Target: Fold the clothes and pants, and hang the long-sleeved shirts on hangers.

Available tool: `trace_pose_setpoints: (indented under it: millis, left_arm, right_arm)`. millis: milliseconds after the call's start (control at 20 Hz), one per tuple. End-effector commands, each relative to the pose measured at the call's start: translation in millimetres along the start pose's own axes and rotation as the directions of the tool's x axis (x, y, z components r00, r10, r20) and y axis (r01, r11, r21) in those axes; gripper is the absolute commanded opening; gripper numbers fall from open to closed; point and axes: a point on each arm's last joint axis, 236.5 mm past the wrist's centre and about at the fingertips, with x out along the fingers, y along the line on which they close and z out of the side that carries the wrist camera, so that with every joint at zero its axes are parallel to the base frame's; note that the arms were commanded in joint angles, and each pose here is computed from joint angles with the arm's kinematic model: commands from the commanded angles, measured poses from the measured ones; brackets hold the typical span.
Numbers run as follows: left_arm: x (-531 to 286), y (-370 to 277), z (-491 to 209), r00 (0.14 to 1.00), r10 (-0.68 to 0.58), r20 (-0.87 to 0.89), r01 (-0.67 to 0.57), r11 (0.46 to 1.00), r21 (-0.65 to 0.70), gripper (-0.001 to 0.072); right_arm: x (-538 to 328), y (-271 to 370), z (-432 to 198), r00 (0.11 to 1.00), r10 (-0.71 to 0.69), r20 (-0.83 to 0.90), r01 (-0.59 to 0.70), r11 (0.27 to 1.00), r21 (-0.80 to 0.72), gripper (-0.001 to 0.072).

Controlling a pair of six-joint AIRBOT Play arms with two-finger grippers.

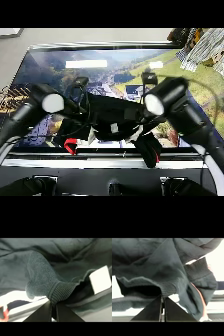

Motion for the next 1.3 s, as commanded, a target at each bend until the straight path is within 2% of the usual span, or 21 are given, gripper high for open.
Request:
trace_pose_setpoints:
  millis: [0, 300, 450, 650, 700, 750, 950, 1000, 1050, 1100, 1250]
  left_arm:
    - [46.2, -1.2, 11.2, 1.000, -0.022, 0.014, 0.023, 0.999, -0.030, 0.0030]
    - [48.6, 5.0, 4.6, 1.000, 0.004, -0.018, -0.004, 0.999, -0.035, 0.0030]
    - [42.1, 13.6, 1.9, 0.999, 0.040, -0.019, -0.041, 0.998, -0.042, 0.0030]
    - [41.6, 13.7, 1.5, 0.999, 0.040, -0.020, -0.041, 0.998, -0.043, 0.0034]
    - [41.3, 13.5, 1.5, 0.999, 0.039, -0.020, -0.040, 0.998, -0.043, 0.0048]
    - [40.6, 12.7, 1.1, 0.999, 0.034, -0.021, -0.035, 0.998, -0.046, 0.0138]
    - [16.1, 31.2, 16.4, 0.999, 0.026, 0.043, -0.022, 0.995, -0.098, 0.0153]
    - [4.5, 44.1, 22.7, 0.997, 0.034, 0.070, -0.024, 0.991, -0.129, 0.0293]
    - [-8.0, 62.1, 26.7, 0.995, 0.055, 0.088, -0.041, 0.987, -0.155, 0.0549]
    - [-22.5, 85.5, 27.8, 0.992, 0.083, 0.096, -0.065, 0.983, -0.174, 0.0583]
    - [-73.9, 169.5, 28.0, 0.965, 0.201, 0.166, -0.151, 0.951, -0.271, 0.0598]
  right_arm:
    - [47.4, 2.7, -3.2, 1.000, 0.003, 0.017, -0.005, 0.997, 0.083, 0.0029]
    - [59.3, -3.7, -19.6, 0.999, -0.029, -0.027, 0.032, 0.995, 0.093, 0.0029]
    - [51.5, 7.9, -39.0, 0.998, -0.062, -0.010, 0.062, 0.998, -0.004, 0.0028]
    - [47.4, 5.3, -40.9, 0.990, -0.129, 0.052, 0.128, 0.992, 0.021, 0.0029]
    - [47.4, 1.7, -36.1, 0.988, -0.138, 0.064, 0.136, 0.990, 0.030, 0.0029]
    - [47.5, 1.0, -32.6, 0.988, -0.138, 0.074, 0.135, 0.990, 0.034, 0.0029]
    - [49.0, 15.3, -31.6, 0.994, -0.077, 0.077, 0.074, 0.997, 0.035, 0.0029]
    - [49.3, 16.9, -34.9, 0.996, -0.070, 0.063, 0.068, 0.997, 0.037, 0.0029]
    - [49.6, 17.7, -38.2, 0.997, -0.066, 0.050, 0.065, 0.997, 0.038, 0.0029]
    - [49.7, 18.8, -40.2, 0.997, -0.062, 0.041, 0.060, 0.997, 0.039, 0.0029]
    - [50.0, 22.1, -42.6, 0.998, -0.048, 0.031, 0.047, 0.998, 0.031, 0.0029]
